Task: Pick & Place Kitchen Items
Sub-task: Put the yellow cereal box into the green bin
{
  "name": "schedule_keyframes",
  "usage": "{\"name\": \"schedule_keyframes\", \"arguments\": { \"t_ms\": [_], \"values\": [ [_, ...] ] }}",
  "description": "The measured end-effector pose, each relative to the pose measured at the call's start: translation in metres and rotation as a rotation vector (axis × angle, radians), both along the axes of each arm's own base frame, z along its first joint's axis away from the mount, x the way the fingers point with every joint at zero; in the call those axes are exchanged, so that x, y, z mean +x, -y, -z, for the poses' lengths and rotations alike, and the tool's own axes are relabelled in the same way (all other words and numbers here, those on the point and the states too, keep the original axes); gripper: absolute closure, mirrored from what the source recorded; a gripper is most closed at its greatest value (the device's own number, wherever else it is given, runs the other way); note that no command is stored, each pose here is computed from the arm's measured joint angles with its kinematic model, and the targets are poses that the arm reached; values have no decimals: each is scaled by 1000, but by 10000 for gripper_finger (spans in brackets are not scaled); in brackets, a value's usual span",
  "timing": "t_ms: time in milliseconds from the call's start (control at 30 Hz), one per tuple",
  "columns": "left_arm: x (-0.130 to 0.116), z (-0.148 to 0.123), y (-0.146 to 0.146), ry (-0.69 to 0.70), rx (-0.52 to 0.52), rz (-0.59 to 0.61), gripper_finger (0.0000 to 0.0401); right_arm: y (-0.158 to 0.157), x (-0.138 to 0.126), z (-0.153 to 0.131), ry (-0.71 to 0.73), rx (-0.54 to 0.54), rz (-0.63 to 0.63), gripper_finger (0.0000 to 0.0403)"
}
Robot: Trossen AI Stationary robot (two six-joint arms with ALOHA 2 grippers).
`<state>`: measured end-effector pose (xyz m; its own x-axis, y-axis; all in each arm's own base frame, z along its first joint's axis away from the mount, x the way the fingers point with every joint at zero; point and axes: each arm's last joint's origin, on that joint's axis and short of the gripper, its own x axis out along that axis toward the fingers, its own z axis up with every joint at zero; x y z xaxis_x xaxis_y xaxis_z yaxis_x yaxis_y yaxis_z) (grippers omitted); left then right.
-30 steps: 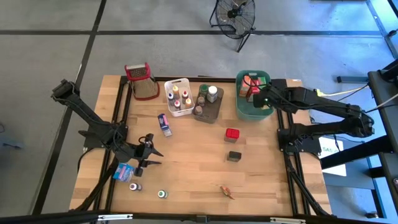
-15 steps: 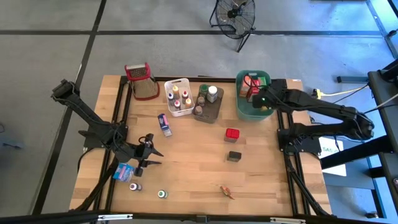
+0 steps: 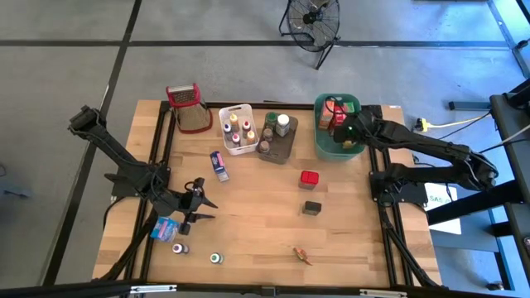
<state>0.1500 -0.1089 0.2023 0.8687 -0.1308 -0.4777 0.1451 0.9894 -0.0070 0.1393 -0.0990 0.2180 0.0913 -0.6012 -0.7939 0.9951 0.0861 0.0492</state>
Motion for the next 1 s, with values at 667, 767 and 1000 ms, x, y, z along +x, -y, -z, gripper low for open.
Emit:
{"name": "schedule_keyframes", "arguments": {
  "t_ms": [667,767,1000],
  "values": [
    [0,0,0,0,0,0,258,1,-1,0,20,-6,47,165],
    [0,0,0,0,0,-1,258,1,0,-1,8,-15,15,155],
    [0,0,0,0,0,0,258,-2,11,-35,44,-99,-108,151]
  ]
}}
